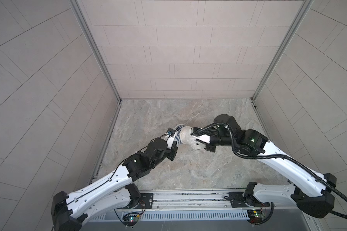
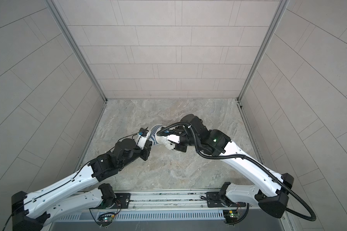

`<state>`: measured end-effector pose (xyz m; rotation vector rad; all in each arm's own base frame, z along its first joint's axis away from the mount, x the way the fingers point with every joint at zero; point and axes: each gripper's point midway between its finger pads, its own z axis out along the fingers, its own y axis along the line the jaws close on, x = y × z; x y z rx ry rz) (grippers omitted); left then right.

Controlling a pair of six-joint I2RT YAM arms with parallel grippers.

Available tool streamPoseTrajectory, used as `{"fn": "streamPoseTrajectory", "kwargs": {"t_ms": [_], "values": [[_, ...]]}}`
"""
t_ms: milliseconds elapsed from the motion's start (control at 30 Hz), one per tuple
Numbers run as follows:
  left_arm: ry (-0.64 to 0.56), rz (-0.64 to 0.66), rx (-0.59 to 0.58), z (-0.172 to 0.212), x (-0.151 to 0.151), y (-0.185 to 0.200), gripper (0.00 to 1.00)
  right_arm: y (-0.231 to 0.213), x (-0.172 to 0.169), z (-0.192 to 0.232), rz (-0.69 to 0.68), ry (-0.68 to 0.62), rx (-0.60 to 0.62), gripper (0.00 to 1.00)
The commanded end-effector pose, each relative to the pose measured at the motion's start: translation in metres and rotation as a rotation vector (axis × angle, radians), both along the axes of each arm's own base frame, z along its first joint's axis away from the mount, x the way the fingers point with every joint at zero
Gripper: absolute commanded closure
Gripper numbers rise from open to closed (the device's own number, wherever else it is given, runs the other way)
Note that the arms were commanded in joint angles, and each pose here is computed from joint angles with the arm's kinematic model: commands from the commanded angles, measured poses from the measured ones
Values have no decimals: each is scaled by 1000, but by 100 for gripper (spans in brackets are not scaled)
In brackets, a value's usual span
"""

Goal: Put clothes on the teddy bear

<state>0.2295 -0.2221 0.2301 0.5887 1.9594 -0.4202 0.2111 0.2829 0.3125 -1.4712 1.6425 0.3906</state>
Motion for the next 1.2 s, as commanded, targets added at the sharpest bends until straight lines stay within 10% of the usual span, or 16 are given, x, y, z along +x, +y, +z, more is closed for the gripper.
{"fn": "streamPoseTrajectory", "kwargs": {"t_ms": [0,200,333,533,1167], "values": [[-24,-18,-53,8,-1,-5,100,8,-18,22,93,-13,91,100],[51,-179,-191,22,-30,-24,100,-9,1,22,-47,-66,42,97],[169,-232,-312,29,-46,-36,100,-26,25,19,-201,-69,29,57],[315,-78,-437,20,-34,-29,100,-34,19,14,-228,-63,110,30],[538,77,-850,18,5,-44,100,-40,-10,-25,-227,-82,204,25]]}}
